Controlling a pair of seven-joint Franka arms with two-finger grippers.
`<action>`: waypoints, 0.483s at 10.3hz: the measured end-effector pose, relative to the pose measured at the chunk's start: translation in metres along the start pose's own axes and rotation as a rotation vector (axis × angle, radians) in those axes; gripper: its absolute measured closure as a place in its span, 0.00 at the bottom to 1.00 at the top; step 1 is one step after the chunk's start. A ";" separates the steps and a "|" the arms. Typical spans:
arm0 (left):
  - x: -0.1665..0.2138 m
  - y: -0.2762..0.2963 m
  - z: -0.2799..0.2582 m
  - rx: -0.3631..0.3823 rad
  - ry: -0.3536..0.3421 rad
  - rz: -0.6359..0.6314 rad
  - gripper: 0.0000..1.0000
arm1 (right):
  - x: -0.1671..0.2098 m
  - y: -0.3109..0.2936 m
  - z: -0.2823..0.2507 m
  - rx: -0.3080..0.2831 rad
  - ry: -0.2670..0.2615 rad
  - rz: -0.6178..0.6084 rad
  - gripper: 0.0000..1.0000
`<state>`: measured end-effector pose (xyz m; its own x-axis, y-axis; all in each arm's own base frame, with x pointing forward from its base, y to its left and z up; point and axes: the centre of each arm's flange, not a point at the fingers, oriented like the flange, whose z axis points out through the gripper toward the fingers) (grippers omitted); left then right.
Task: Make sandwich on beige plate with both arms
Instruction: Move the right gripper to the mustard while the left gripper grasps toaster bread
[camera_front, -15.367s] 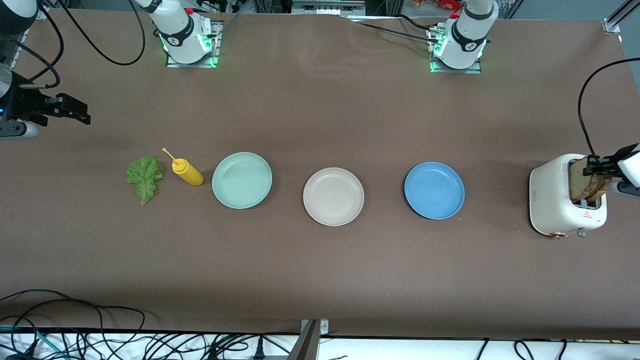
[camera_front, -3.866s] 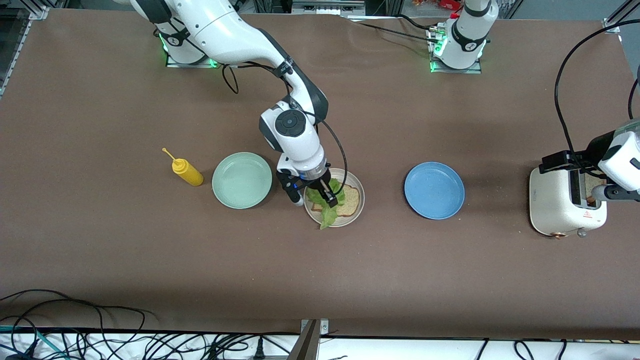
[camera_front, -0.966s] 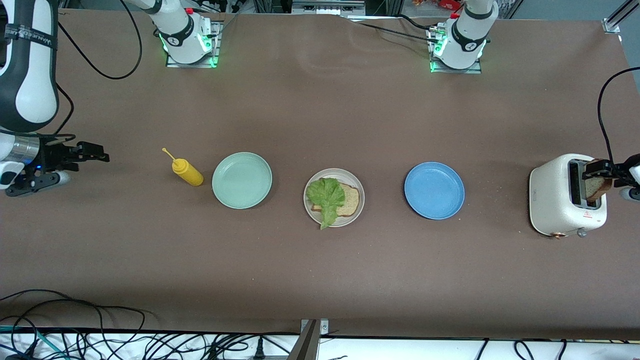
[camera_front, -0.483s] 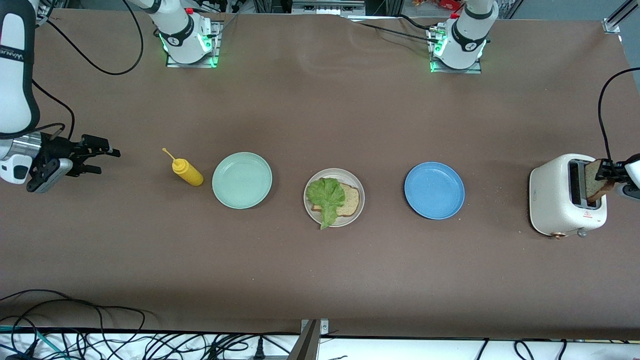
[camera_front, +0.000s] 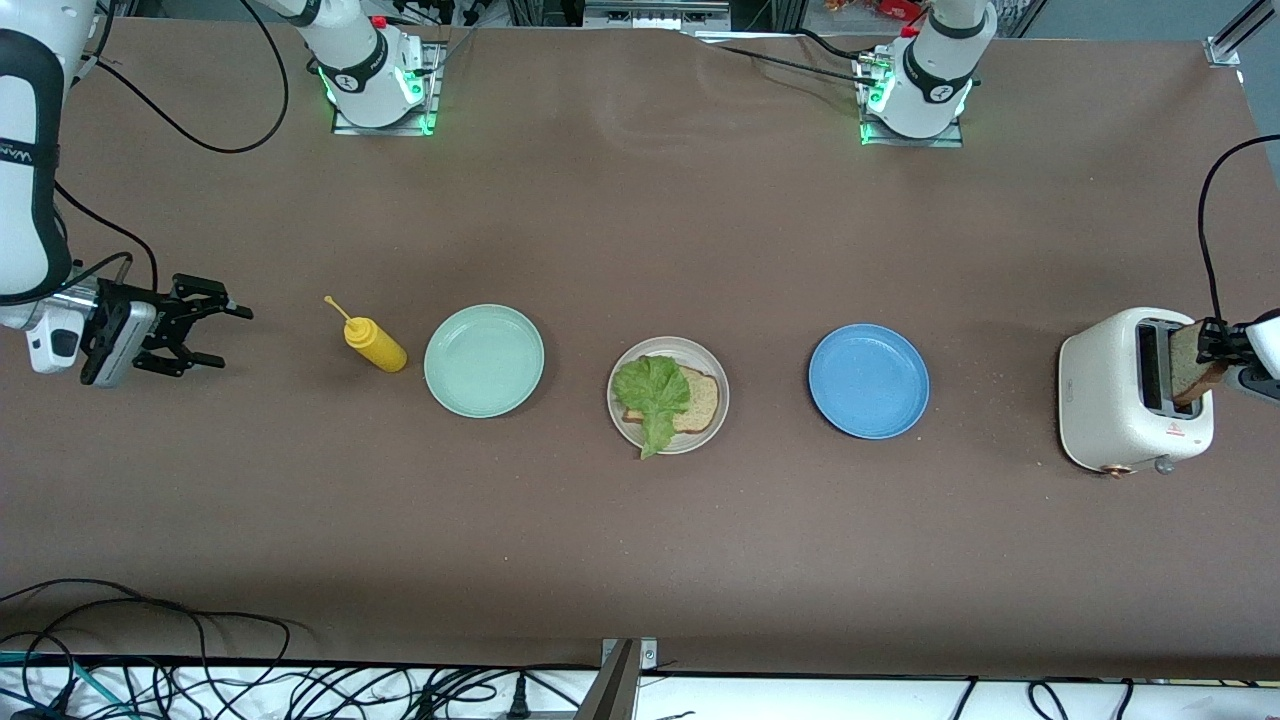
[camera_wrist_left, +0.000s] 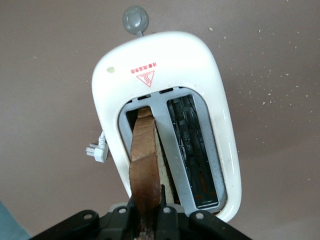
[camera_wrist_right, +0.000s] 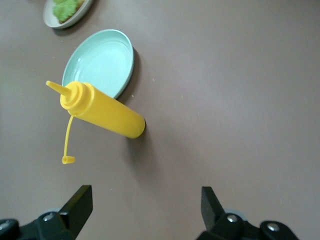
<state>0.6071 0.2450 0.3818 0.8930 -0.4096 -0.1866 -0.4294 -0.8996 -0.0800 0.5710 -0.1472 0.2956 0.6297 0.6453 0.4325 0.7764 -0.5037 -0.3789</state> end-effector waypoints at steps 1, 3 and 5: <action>0.003 -0.001 -0.011 0.027 0.000 0.011 0.90 | 0.000 0.001 0.011 0.025 0.044 -0.082 0.00; 0.012 0.004 -0.034 0.035 -0.005 0.027 0.91 | -0.010 0.004 0.050 0.110 0.143 -0.203 0.00; 0.026 0.019 -0.064 0.039 -0.011 0.053 0.91 | -0.027 0.014 0.084 0.133 0.180 -0.306 0.00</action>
<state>0.6311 0.2079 0.4381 0.8674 -0.4545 -0.2027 -0.4810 -0.8701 -0.1076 0.5631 -0.1235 0.2101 0.3726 0.6375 0.6743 0.9266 -0.2161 -0.3077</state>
